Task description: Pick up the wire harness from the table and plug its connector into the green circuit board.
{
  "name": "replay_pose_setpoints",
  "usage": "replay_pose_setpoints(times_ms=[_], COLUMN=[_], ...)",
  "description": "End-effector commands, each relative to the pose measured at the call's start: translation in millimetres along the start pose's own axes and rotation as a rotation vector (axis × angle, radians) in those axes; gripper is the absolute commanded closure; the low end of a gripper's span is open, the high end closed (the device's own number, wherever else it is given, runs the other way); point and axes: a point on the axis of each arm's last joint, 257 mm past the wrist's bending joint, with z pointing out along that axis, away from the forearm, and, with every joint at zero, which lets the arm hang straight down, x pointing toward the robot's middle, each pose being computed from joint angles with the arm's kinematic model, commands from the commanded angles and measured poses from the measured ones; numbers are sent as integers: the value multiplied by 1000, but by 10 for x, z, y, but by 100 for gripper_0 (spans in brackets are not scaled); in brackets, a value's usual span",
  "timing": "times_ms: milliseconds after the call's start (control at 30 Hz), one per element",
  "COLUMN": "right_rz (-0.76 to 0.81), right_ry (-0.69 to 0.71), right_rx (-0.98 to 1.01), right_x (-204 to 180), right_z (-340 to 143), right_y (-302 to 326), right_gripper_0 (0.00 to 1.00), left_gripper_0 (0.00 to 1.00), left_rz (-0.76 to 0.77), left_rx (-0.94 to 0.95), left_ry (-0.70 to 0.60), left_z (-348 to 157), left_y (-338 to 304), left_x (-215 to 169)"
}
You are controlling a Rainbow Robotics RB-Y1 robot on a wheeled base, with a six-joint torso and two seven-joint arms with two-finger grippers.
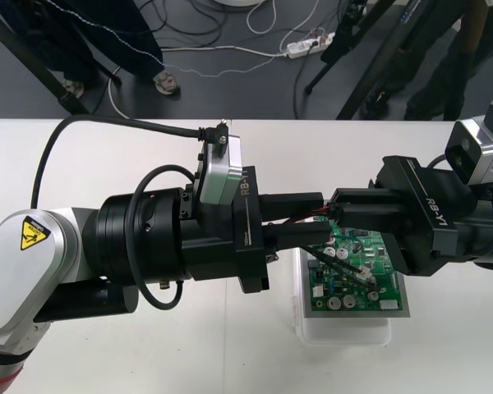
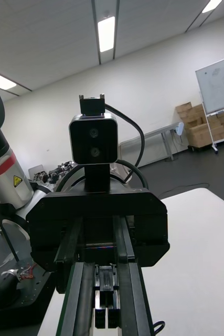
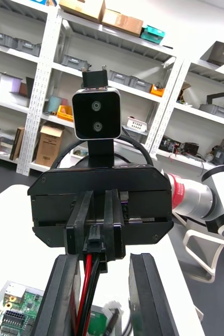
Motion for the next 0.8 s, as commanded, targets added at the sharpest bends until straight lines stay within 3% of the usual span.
replay_pose_setpoints(times_ms=[33,133,200,800], right_rz=[-12,-10,-13,-10], right_ry=[-19,-20,-22,-9], right_rx=[-39,-45,-45,-50], right_x=[-143,-145,-149,-105], right_z=[97,96,96,77], right_y=[110,124,126,150], right_gripper_0=[100,100,100,99], left_gripper_0=[79,87,100,100], left_rz=[78,80,78,87], left_rx=[6,5,5,9], left_ry=[-19,-20,-19,-27], left_z=[65,65,66,82], left_y=[-85,-86,-86,-101], left_x=[-102,-105,-98,-122])
